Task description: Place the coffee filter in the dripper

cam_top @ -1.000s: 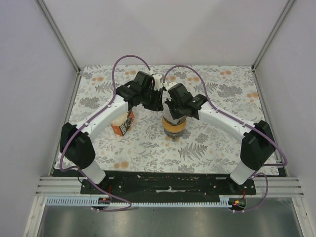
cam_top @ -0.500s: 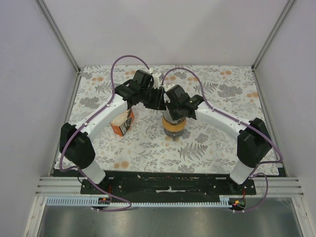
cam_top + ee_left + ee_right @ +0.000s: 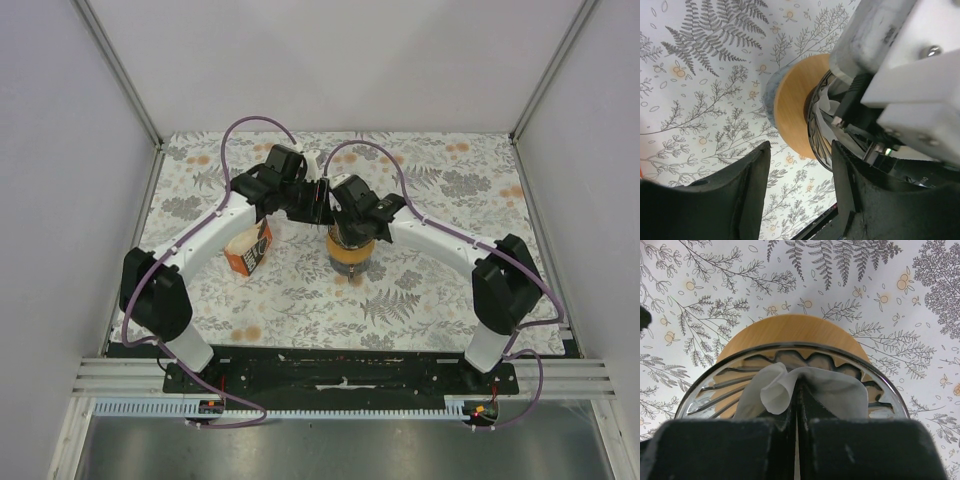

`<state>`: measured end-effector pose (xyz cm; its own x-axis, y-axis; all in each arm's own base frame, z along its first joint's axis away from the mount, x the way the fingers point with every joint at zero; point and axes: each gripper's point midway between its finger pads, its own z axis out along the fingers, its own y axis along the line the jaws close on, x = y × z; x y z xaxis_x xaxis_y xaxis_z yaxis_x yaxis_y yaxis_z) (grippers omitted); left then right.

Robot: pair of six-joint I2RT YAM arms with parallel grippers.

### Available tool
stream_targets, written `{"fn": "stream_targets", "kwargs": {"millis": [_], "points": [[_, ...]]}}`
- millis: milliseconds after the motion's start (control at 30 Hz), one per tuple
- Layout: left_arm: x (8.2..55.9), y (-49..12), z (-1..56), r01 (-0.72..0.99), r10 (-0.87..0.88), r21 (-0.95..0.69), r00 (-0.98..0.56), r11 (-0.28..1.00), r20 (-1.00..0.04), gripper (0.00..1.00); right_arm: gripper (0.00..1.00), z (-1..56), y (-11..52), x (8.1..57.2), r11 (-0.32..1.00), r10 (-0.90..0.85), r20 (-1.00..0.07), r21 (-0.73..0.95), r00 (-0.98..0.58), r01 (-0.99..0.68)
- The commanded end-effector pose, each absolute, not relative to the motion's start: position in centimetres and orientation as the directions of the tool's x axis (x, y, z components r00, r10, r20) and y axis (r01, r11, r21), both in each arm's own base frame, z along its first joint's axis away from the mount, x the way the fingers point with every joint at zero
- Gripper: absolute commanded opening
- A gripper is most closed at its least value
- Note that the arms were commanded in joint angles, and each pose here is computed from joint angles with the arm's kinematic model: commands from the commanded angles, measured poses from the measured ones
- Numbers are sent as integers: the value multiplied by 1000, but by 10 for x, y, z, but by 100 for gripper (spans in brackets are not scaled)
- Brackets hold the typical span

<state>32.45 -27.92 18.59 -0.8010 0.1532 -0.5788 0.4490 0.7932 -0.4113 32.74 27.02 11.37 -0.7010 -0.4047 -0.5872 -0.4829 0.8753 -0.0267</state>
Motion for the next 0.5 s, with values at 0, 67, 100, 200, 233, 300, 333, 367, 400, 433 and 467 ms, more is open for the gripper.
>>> {"fn": "stream_targets", "kwargs": {"millis": [0, 67, 100, 200, 233, 300, 333, 367, 400, 433, 467], "points": [[311, -292, 190, 497, 165, -456, -788, 738, -593, 59, 0, 100, 276, 319, 864, -426, -550, -12, -719, -503], [314, -291, 183, 496, 174, -444, -789, 747, -589, 58, 0, 111, 278, 321, 863, -415, -572, -2, -708, -505], [314, -291, 181, 493, 175, -443, -791, 749, -586, 58, 0, 118, 280, 321, 862, -411, -585, 1, -699, -507], [316, -293, 178, 494, 176, -447, -793, 746, -583, 54, 0, 136, 282, 323, 858, -401, -618, 5, -676, -514], [316, -293, 178, 495, 177, -448, -793, 745, -583, 52, 0, 140, 282, 324, 857, -398, -627, 6, -670, -515], [317, -294, 179, 494, 173, -448, -793, 745, -584, 51, 0, 153, 282, 324, 855, -389, -649, 10, -654, -518], [317, -293, 181, 495, 172, -447, -790, 745, -588, 50, 2, 159, 282, 324, 855, -383, -660, 11, -646, -519], [317, -293, 181, 495, 171, -446, -789, 746, -590, 50, 4, 165, 282, 325, 855, -378, -672, 12, -637, -519], [317, -292, 184, 498, 170, -444, -785, 745, -596, 51, 5, 172, 282, 325, 855, -371, -684, 12, -628, -518], [318, -292, 186, 498, 167, -441, -781, 747, -601, 50, 7, 178, 282, 326, 855, -366, -695, 12, -619, -519], [318, -291, 188, 503, 168, -437, -777, 746, -607, 51, 7, 183, 281, 325, 854, -362, -703, 12, -612, -519]]}}
